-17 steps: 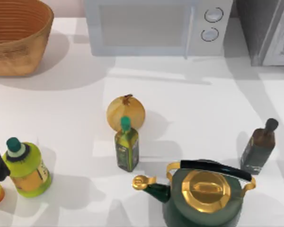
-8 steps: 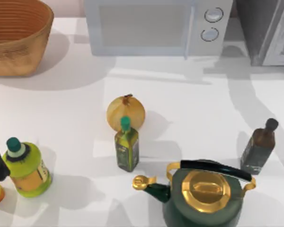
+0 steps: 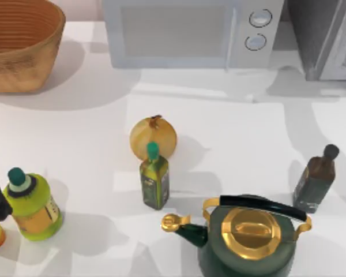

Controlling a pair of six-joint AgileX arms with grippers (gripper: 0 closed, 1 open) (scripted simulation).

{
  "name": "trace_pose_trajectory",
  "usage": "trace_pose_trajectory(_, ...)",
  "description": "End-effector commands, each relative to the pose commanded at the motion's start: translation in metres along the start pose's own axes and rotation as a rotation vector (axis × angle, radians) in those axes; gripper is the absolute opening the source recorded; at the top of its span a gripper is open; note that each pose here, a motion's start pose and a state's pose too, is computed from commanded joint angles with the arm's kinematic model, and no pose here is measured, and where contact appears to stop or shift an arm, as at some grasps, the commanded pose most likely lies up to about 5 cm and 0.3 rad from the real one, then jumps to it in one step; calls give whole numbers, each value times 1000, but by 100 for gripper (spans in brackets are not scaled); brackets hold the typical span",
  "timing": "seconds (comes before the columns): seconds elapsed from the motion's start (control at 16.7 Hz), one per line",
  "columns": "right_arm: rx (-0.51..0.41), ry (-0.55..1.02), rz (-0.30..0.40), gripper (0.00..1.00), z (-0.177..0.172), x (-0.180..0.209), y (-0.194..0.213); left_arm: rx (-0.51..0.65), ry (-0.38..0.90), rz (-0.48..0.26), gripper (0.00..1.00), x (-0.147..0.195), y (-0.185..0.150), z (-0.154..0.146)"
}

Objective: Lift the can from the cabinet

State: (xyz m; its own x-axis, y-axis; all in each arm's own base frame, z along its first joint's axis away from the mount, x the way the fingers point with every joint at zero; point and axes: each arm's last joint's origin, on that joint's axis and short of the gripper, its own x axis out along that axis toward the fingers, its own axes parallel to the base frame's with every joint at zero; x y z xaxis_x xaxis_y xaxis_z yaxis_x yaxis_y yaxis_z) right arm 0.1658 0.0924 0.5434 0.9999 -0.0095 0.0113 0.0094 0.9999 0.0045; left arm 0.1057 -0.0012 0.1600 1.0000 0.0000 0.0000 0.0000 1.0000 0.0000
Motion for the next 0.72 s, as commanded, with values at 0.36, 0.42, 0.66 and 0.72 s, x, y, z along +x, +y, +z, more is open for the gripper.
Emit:
trace_pose_trajectory(0.36, -12, 17, 5, 0, -24, -6, -13, 0, 0, 0, 100, 0, 0, 0)
trace_pose_trajectory(0.42, -12, 18, 5, 0, -32, -9, -18, 0, 0, 0, 100, 0, 0, 0)
trace_pose_trajectory(0.66, -13, 20, 5, 0, -73, -23, -39, 0, 0, 0, 100, 0, 0, 0)
trace_pose_trajectory(0.72, -13, 21, 5, 0, -86, -28, -45, 0, 0, 0, 100, 0, 0, 0)
